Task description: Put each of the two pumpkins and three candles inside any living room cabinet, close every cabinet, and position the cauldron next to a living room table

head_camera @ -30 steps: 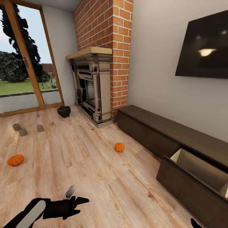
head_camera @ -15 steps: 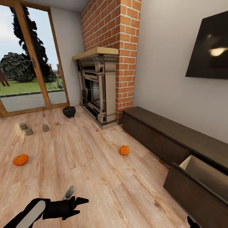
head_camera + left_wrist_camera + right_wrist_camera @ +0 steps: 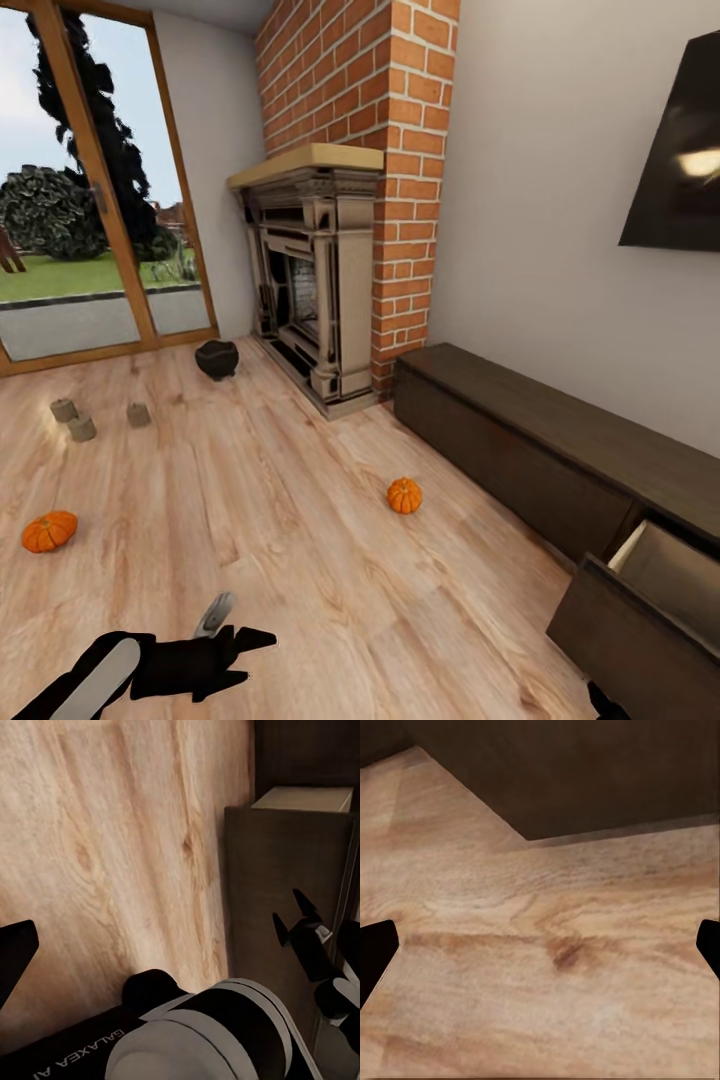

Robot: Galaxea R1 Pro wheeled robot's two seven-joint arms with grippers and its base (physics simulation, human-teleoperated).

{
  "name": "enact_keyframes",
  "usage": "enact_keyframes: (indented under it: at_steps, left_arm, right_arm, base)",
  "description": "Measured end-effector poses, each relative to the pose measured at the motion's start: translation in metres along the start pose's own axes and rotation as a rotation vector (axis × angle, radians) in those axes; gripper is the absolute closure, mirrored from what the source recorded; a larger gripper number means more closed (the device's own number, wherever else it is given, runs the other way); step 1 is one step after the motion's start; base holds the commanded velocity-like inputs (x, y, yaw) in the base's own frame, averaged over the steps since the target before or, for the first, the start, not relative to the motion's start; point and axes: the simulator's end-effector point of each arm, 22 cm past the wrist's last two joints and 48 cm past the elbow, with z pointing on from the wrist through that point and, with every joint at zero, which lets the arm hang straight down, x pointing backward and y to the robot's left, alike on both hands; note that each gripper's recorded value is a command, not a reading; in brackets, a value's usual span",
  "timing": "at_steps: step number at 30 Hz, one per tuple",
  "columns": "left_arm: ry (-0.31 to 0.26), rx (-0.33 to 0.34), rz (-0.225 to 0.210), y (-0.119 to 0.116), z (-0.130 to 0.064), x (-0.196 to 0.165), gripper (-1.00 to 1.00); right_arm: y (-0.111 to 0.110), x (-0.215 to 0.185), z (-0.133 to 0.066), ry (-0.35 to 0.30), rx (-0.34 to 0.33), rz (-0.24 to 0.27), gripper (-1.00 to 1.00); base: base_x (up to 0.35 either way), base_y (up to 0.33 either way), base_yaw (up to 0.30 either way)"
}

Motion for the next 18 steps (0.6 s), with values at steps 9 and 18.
enact_keyframes:
  at_steps: [9,18]
  left_arm:
    - [0.0,-0.002,-0.002,0.0011,-0.0002,0.0,-1.0]
    - [-0.001,-0.001,-0.002,0.001,0.0001,0.0,-1.0]
  right_arm:
    - [0.0004,0.0001,0.0001,0.0,-0.002,0.0,-1.0]
    - [-0.002,0.0005,0.0,0.001,0.008,-0.001,-1.0]
  base:
    - [0.047,0.313,0.002]
    - [0.003,0.278,0.199]
